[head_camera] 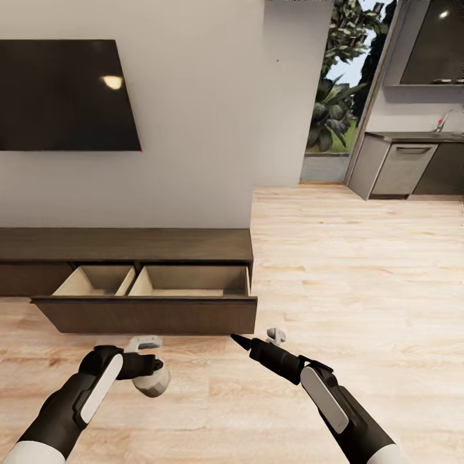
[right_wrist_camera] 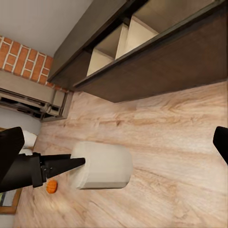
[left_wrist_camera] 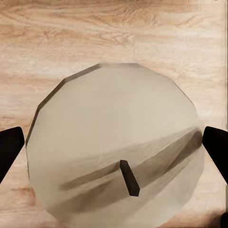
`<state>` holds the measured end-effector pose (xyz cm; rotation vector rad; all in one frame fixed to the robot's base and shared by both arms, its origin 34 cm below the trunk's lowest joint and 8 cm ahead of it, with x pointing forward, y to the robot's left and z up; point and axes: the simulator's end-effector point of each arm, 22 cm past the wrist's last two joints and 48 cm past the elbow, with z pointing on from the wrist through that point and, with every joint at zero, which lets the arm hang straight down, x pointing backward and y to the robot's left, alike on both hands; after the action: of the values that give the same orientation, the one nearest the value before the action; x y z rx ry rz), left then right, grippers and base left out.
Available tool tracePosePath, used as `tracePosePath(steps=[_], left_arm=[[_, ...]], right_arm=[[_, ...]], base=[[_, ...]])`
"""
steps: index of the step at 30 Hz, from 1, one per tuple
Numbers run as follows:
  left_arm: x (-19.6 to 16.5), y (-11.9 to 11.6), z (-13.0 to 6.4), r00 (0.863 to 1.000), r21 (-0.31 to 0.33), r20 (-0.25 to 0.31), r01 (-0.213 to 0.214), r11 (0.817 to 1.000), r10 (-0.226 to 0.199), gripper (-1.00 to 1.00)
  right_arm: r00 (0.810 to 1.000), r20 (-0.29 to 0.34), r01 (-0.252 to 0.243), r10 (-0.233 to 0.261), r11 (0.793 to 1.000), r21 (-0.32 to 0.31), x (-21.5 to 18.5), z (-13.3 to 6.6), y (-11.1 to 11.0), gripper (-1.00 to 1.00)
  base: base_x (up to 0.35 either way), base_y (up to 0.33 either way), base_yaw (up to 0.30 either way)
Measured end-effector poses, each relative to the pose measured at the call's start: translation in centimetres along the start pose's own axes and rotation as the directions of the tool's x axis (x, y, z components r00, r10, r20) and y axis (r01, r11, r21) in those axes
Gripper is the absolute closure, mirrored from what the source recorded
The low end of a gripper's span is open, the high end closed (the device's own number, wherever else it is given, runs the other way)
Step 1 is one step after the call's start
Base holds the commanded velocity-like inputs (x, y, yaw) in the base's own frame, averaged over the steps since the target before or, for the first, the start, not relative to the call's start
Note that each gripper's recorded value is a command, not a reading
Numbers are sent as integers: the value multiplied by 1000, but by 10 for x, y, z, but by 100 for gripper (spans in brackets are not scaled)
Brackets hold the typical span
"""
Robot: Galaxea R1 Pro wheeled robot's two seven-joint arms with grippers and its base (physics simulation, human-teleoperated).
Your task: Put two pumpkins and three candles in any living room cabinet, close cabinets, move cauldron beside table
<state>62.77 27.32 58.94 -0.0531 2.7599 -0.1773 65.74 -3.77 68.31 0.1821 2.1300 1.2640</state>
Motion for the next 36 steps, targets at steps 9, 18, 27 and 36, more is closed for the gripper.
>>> tracePosePath(steps=[9, 18, 27, 36], left_arm=[[-7, -3, -15, 1000, 1, -3, 5, 1000, -5, 100], [-14, -5, -30, 1000, 1, -5, 5, 1000, -5, 100], [-20, -7, -42, 1000, 3, -5, 6, 1000, -6, 100], [-27, -11, -48, 1000, 10, 16, -2, 1000, 1, 100]], right_arm=[[1000, 0, 1, -1, 1000, -1, -9, -5, 14, -100], [1000, 1, 1, -1, 1000, -2, -18, -9, 28, -100], [1000, 16, -8, 8, 1000, 3, -32, -15, 36, -100], [1000, 19, -4, 4, 1000, 2, -33, -16, 38, -100]], base=[[3, 0, -9], [0, 0, 0], [0, 0, 0], [39, 0, -121]])
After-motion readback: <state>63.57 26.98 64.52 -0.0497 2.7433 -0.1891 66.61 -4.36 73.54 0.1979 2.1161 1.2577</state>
